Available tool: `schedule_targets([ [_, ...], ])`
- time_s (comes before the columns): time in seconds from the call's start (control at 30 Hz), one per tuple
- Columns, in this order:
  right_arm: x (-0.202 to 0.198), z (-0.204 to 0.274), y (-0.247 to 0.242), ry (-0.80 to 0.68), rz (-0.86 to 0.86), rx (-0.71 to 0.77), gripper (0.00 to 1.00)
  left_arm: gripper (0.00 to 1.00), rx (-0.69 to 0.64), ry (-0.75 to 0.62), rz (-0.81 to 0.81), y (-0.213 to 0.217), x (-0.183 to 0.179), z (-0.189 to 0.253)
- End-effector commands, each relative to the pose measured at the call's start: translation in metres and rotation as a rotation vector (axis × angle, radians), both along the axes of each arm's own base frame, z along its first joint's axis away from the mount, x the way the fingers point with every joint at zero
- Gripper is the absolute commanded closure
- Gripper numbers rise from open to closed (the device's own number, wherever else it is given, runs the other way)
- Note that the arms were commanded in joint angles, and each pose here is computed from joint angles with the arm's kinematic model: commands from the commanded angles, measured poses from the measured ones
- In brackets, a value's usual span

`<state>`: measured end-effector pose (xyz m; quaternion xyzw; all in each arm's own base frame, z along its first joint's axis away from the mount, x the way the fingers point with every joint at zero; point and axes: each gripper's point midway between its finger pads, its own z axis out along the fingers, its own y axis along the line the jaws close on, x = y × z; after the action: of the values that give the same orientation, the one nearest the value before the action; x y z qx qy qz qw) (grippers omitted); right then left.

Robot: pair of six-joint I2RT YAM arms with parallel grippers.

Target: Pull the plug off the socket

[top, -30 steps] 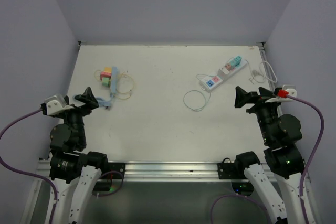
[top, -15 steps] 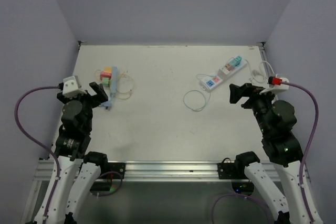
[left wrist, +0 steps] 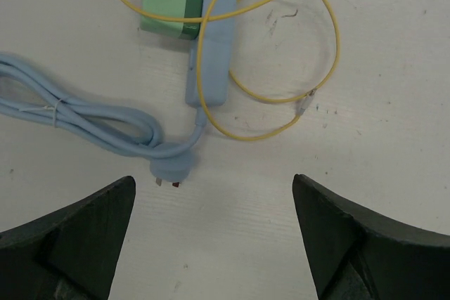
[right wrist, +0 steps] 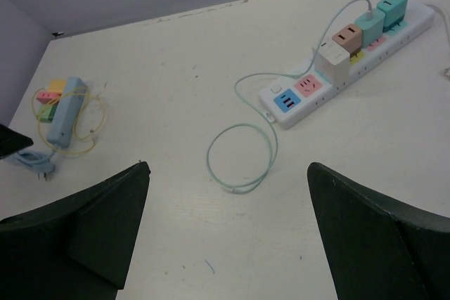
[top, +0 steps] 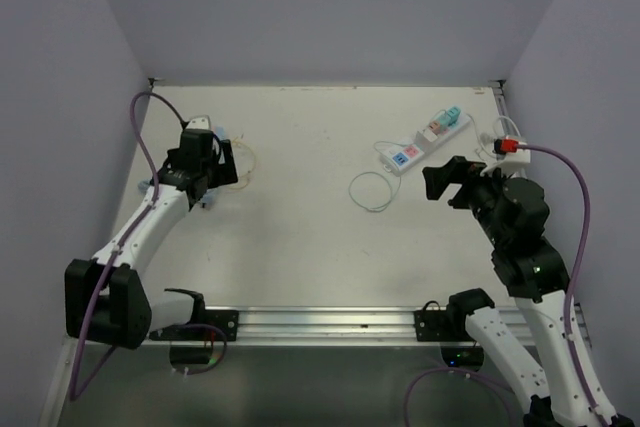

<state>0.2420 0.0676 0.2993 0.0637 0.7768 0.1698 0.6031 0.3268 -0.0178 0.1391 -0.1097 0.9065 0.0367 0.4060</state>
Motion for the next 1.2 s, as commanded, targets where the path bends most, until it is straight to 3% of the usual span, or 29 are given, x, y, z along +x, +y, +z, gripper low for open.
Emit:
schedule_targets([
  [0.0,0.0,-0.003,0.012,0.007,0.054,0.028,0.01,0.04,-0.027,-0.013,0.008,-0.007,0.024,0.011],
  [0.43,-0.004,-0.014,0.017,0.017,0.096,0.019,0.01,0.17,0.005,0.108,0.064,0.01,0.089,-0.047],
  [0.47,-0.004,-0.015,0.017,0.019,0.098,0.019,0.01,0.24,0.009,0.105,0.067,0.011,0.093,-0.05],
  [0.73,-0.006,-0.022,0.021,0.028,0.122,0.02,0.01,0.49,0.002,0.17,0.043,0.007,0.099,-0.085],
  [0.87,-0.006,-0.024,0.024,0.034,0.134,0.029,0.01,0.77,0.002,0.204,0.03,-0.004,0.088,-0.091],
  [0.97,-0.005,-0.024,0.029,0.035,0.159,0.043,0.01,0.91,0.018,0.214,-0.009,-0.028,0.076,-0.092],
  [1.17,-0.004,-0.03,0.038,0.047,0.207,0.049,0.01,0.97,-0.1,0.228,-0.119,-0.103,0.036,-0.094],
])
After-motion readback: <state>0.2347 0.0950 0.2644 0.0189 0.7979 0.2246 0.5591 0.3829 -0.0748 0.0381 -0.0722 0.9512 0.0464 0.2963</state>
